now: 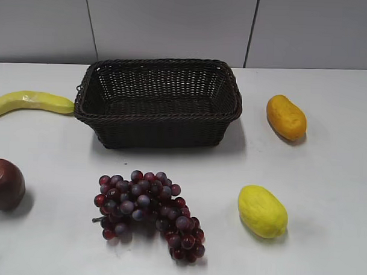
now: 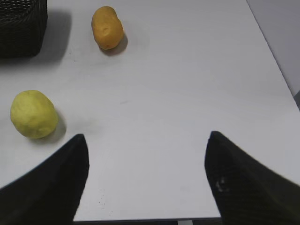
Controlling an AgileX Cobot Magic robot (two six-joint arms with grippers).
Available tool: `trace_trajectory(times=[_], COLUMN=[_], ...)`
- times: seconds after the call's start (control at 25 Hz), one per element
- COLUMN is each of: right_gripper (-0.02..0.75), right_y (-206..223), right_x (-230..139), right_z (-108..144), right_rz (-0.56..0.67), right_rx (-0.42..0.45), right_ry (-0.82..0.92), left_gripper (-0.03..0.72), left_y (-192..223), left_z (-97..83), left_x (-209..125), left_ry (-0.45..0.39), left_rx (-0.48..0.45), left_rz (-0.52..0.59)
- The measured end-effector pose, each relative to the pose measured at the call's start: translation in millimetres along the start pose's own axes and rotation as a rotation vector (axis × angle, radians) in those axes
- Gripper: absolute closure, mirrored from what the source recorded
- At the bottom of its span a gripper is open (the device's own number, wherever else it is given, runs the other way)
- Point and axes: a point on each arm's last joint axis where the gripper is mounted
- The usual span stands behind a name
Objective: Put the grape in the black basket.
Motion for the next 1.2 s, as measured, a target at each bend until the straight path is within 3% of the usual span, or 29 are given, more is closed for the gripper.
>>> trace_trajectory(times=[0.76, 1.04, 1.2], right_gripper=[0.152, 0.152, 0.152], right_y=[-0.9, -0.9, 19.7], right_x=[1.4, 45.7, 65.0], right_z=[0.4, 3.5, 2.3], right_rz=[-0.010, -0.321, -0.403], right_rx=[0.004, 0.040, 0.032], right_ry=[0.002, 0.035, 0.044], left_gripper=[0.199, 0.199, 0.199], left_y=[0.0, 0.0, 0.0], left_z=[0.0, 0.0, 0.0], left_x=[0.0, 0.0, 0.0], left_ry=[0.000, 0.000, 0.000], left_rx=[0.000, 0.000, 0.000], left_rz=[0.000, 0.000, 0.000])
Point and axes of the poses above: a point on each arm's last joint axis where the gripper is mounted, y pointing out along that axis toward the gripper, z along the wrist's bending axis when the last joint is at zero, x = y × z
